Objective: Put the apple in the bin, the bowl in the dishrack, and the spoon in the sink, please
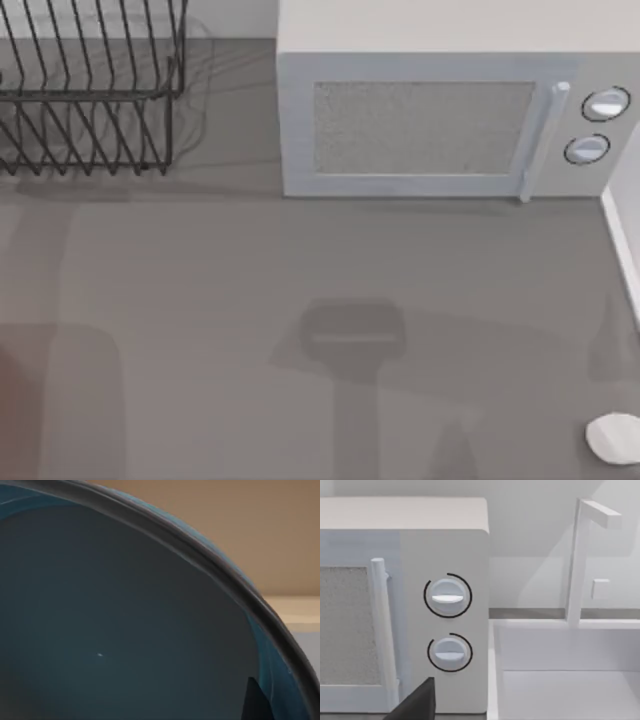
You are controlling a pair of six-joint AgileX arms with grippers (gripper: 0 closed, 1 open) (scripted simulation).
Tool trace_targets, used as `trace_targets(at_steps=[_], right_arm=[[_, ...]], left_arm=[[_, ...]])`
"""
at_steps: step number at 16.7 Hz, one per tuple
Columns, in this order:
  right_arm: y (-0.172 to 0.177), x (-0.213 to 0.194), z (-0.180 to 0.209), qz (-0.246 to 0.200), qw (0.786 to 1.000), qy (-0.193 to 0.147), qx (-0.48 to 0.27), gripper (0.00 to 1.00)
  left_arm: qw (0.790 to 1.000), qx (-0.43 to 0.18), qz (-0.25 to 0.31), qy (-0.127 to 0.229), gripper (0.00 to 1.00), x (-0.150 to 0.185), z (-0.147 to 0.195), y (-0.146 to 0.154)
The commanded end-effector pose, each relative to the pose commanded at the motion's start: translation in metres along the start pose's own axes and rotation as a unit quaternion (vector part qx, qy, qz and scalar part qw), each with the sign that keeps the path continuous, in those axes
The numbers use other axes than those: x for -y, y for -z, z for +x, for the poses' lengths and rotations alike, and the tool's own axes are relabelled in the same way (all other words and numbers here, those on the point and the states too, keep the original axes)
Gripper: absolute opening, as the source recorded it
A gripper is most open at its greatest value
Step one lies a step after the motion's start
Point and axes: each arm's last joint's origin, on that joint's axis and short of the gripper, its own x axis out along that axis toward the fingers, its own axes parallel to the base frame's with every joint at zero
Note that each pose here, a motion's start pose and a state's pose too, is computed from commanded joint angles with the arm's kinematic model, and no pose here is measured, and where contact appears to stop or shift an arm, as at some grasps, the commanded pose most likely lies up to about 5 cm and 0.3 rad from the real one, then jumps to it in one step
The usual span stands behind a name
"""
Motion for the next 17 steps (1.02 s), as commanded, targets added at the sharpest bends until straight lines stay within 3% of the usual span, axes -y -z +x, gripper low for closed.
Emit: trace_targets(at_steps=[5, 10, 17], right_arm=[[0.000, 0.000, 0.000, 0.000, 1.000, 0.000, 0.000, 1.00], [0.000, 0.000, 0.000, 0.000, 1.000, 0.000, 0.000, 1.00], [0.000, 0.000, 0.000, 0.000, 1.000, 0.000, 0.000, 1.00]], left_arm=[[1.000, 0.011, -0.002, 0.000, 0.00, -0.009, 0.070, 0.026], [1.000, 0.012, -0.004, -0.002, 0.00, -0.012, 0.148, 0.097], [1.000, 0.003, 0.000, -0.003, 0.00, -0.002, 0.189, 0.192]])
